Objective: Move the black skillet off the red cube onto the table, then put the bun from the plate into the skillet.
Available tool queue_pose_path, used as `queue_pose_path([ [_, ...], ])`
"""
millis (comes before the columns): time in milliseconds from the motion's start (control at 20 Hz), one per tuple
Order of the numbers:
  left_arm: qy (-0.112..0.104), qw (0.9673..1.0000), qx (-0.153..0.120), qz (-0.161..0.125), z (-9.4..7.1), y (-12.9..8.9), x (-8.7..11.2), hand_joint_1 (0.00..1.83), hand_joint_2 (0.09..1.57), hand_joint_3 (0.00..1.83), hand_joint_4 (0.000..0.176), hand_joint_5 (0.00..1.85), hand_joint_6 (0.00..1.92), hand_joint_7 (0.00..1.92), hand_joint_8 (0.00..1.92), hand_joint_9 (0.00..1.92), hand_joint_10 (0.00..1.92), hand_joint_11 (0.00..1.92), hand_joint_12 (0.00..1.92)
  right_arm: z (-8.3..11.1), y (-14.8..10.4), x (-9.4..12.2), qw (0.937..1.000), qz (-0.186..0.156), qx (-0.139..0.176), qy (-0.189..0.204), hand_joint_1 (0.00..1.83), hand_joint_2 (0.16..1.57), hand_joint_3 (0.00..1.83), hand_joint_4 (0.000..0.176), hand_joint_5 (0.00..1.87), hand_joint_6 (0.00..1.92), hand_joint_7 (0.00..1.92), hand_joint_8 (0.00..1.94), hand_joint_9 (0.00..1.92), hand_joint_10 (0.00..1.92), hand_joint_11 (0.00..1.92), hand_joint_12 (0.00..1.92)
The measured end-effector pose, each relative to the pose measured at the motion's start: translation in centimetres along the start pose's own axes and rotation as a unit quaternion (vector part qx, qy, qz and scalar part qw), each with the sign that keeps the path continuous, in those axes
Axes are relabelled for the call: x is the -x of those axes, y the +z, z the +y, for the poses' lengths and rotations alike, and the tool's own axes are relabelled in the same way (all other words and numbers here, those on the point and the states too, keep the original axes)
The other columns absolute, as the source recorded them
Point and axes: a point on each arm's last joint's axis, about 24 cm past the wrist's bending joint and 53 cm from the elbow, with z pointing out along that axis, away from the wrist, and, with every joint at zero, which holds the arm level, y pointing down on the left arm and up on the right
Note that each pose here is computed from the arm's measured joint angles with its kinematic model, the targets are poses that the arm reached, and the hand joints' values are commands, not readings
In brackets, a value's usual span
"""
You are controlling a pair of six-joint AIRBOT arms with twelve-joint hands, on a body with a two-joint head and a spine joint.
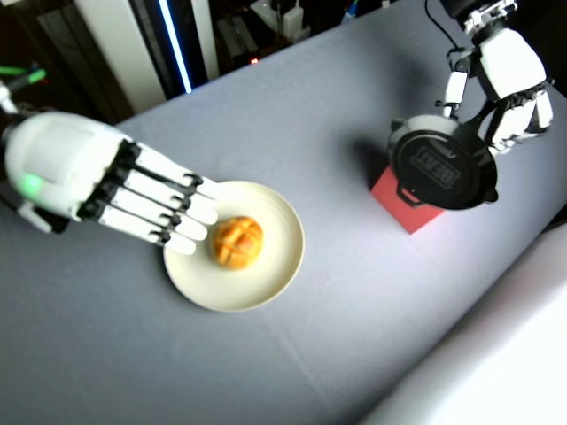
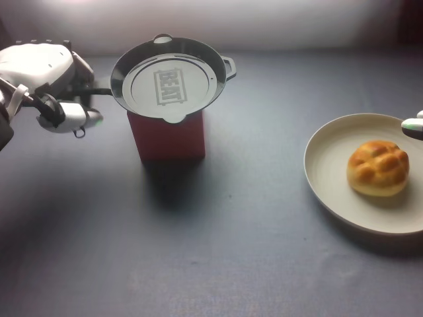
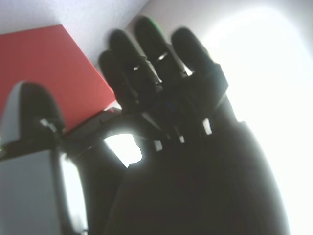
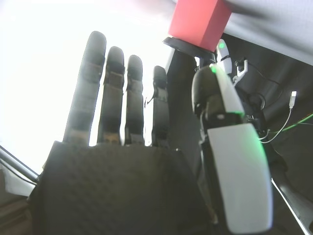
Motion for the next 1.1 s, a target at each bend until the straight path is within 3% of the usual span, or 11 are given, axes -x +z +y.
queue_pose_path([
  [100,-0.007,0.9999,-0.012,-0.004,-0.6,-0.4,-0.1,1.35,1.24,0.0,0.0,1.28,1.92,1.43,1.92,1.6,1.92,1.64,1.92,-0.2,-0.1,-0.1,1.0,0.002,-0.003,0.0,0.75,1.31,0.0,0.048,0.44,0.0,0.46,0.0,0.48,0.0,0.55,0.06],
  [200,-0.035,0.999,-0.025,-0.013,-0.8,-0.7,0.3,1.42,1.26,0.0,0.0,1.2,1.92,1.37,1.92,1.55,1.92,1.6,1.92,-0.3,-0.1,-0.4,1.0,0.006,-0.006,0.001,0.79,1.31,0.0,0.03,0.44,0.0,0.46,0.0,0.47,0.0,0.54,0.06],
  [300,-0.056,0.9969,-0.042,-0.035,-1.3,-1.5,1.3,1.49,1.25,0.0,0.0,1.17,1.92,1.33,1.92,1.53,1.92,1.58,1.92,-0.3,-0.1,-0.4,1.0,0.006,-0.006,0.002,0.77,1.32,0.0,0.038,0.45,0.0,0.46,0.0,0.47,0.0,0.55,0.06],
  [450,-0.069,0.9944,-0.058,-0.055,-1.7,-2.8,2.1,1.46,1.24,0.0,0.0,1.2,1.92,1.33,1.92,1.49,1.92,1.56,1.92,-0.3,-0.1,-0.5,1.0,0.006,-0.006,0.003,0.73,1.32,0.0,0.043,0.46,0.0,0.46,0.0,0.48,0.0,0.57,0.06],
  [600,-0.077,0.9905,-0.088,-0.073,-3.0,-4.5,2.7,1.35,1.24,0.0,0.0,1.19,1.92,1.39,1.92,1.54,1.92,1.59,1.92,-0.4,-0.1,-0.7,0.9999,0.008,-0.007,0.006,0.76,1.33,0.0,0.032,0.46,0.0,0.46,0.0,0.48,0.0,0.55,0.05],
  [700,-0.068,0.9884,-0.115,-0.072,-4.2,-5.9,2.8,1.37,1.24,0.0,0.0,1.07,1.92,1.28,1.92,1.48,1.92,1.55,1.92,-0.4,-0.1,-0.9,0.9999,0.01,-0.008,0.007,0.75,1.33,0.0,0.024,0.46,0.0,0.47,0.0,0.49,0.01,0.56,0.06],
  [800,-0.057,0.986,-0.147,-0.056,-5.5,-8.3,2.0,1.35,1.24,0.0,0.0,1.05,1.92,1.29,1.92,1.48,1.92,1.56,1.92,-0.5,-0.1,-0.9,0.9999,0.009,-0.008,0.007,0.74,1.33,0.0,0.029,0.46,0.0,0.46,0.0,0.48,0.0,0.55,0.05],
  [950,-0.044,0.9801,-0.19,-0.038,-7.7,-10.8,1.0,1.39,1.23,0.0,0.0,1.16,1.92,1.39,1.92,1.59,1.92,1.68,1.92,-0.5,-0.1,-0.9,0.9999,0.01,-0.008,0.007,0.72,1.34,0.0,0.033,0.46,0.0,0.46,0.0,0.47,0.0,0.53,0.05],
  [1000,-0.039,0.9772,-0.206,-0.03,-8.6,-11.7,0.7,1.39,1.24,0.0,0.0,1.22,1.92,1.43,1.92,1.62,1.92,1.7,1.92,-0.4,-0.1,-0.9,0.9999,0.01,-0.007,0.007,0.72,1.34,0.0,0.027,0.46,0.0,0.46,0.0,0.47,0.0,0.54,0.05],
  [1050,-0.033,0.9756,-0.216,-0.022,-9.1,-12.4,0.3,1.37,1.23,0.0,0.0,1.29,1.92,1.46,1.92,1.61,1.92,1.69,1.92,-0.5,-0.1,-0.9,0.9999,0.01,-0.009,0.007,0.71,1.34,0.0,0.038,0.45,0.0,0.45,0.0,0.46,0.0,0.54,0.05],
  [1100,-0.026,0.9741,-0.224,-0.006,-9.5,-13.1,-0.6,1.41,1.22,0.0,0.0,1.32,1.92,1.48,1.92,1.6,1.92,1.66,1.92,-0.6,-0.1,-1.0,0.9998,0.011,-0.012,0.008,0.73,1.34,0.0,0.028,0.46,0.0,0.46,0.0,0.47,0.0,0.55,0.05],
])
